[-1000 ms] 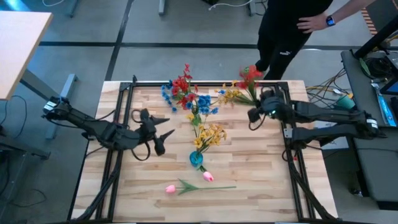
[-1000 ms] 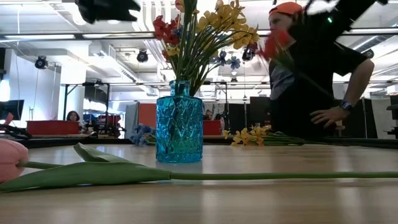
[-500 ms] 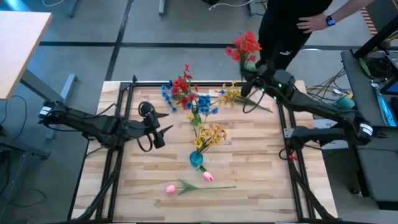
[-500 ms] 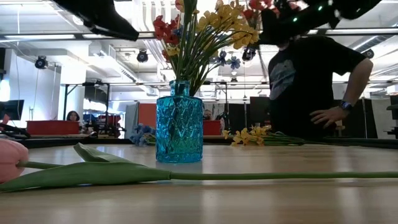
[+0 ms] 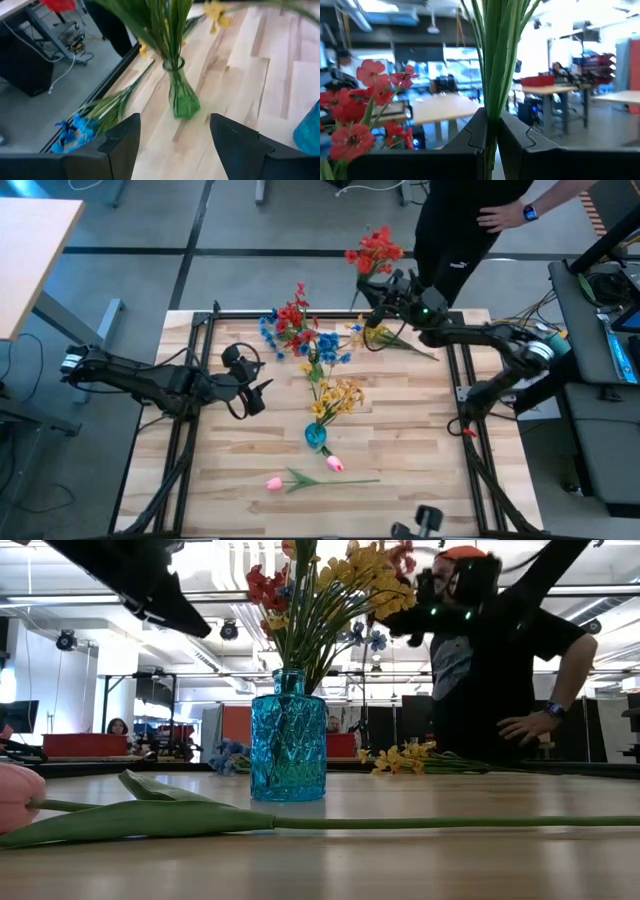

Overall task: Sort flowers into vase by color
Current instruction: Put the red flowers into the green vase

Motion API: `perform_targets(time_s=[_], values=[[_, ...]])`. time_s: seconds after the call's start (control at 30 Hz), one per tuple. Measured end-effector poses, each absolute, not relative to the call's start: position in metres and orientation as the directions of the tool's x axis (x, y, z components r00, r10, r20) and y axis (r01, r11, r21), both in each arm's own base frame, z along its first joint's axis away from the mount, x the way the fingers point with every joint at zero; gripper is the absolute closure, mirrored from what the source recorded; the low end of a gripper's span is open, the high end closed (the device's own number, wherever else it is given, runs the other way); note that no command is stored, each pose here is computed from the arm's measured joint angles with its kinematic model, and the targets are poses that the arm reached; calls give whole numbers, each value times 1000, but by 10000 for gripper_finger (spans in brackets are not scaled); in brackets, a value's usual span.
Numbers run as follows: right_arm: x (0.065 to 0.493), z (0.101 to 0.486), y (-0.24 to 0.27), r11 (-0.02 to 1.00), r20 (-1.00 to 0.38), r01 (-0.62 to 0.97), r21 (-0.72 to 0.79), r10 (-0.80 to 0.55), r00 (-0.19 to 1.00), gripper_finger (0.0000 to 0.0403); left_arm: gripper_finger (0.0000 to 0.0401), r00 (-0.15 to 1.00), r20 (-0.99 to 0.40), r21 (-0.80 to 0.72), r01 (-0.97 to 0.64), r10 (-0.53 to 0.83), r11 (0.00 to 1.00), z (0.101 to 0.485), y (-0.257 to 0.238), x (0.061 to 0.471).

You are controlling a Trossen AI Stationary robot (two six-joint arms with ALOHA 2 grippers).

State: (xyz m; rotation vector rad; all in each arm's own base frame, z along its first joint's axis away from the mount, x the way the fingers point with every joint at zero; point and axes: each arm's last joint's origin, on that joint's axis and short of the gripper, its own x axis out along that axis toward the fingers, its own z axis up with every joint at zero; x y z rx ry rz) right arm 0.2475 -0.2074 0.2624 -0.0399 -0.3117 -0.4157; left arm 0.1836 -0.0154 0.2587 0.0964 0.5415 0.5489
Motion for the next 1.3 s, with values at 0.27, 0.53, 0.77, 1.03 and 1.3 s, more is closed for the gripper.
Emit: perform_targets(time_s=[0.27,0.53,0.77,1.03,1.3], values=[[266,233,-215,984,471,152,90,-177,864,381,178,683,-463,290,-486,565,825,257,-8,183],[294,238,-202,997,476,13,76,-47,878,381,178,621,-486,346,-509,615,788,249,13,182],[317,251,-190,995,438,-78,57,46,898,381,178,589,-508,335,-537,628,774,238,29,180],[343,250,-174,994,333,-105,42,85,939,381,178,578,-503,337,-554,643,761,238,34,180],[348,249,-169,991,261,-109,75,86,961,381,178,578,-503,337,-554,643,761,238,34,180]])
